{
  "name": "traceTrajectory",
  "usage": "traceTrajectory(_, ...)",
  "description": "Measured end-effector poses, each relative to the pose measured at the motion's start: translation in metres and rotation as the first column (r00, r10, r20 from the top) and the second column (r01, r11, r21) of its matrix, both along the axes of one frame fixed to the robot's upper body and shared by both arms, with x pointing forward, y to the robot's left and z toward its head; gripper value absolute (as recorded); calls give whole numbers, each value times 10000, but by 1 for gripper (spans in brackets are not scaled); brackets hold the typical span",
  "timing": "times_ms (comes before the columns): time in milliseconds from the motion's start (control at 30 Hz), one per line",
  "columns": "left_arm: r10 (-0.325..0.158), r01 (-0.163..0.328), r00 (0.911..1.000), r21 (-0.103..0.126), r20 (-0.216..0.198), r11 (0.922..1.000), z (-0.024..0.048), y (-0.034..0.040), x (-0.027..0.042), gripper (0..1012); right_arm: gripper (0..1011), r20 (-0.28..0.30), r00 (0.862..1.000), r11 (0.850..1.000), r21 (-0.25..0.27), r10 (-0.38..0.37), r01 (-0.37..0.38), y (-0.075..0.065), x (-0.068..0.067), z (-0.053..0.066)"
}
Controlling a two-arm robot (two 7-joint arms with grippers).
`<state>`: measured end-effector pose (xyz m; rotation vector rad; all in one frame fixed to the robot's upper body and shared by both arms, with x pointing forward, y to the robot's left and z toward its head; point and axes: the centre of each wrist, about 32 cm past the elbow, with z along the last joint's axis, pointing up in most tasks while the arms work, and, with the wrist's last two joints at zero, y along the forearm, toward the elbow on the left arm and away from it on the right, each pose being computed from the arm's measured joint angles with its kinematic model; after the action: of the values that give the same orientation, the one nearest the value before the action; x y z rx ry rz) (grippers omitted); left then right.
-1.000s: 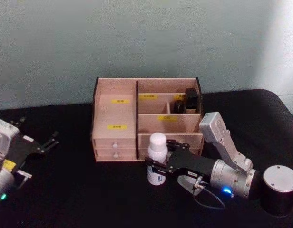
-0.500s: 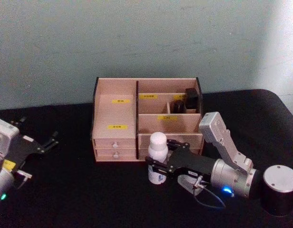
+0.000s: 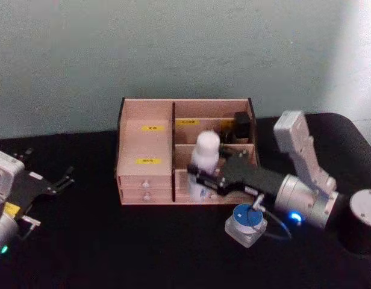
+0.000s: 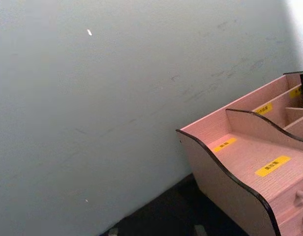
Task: Pick up the facial cleanser and watermelon frost from the table and place them into the tiered storage box.
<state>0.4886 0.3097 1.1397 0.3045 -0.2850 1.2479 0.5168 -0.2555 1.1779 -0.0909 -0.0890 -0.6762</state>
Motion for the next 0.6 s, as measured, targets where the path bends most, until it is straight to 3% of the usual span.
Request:
traceTrajectory(233,0,0,10000,0,0,10000,0,0,0,1001,589,1044,9932,9976,513,-521,470,27,196,284)
traceTrajectory(467,0,0,10000,0,0,10000,0,0,0,1001,589,1507,9838,9944,556,-970,896,55,396,404)
traceTrajectory(600,1,-1,10000,0,0,10000,0,0,0,1001,589,1515,9824,9932,566,-1097,1021,70,464,413)
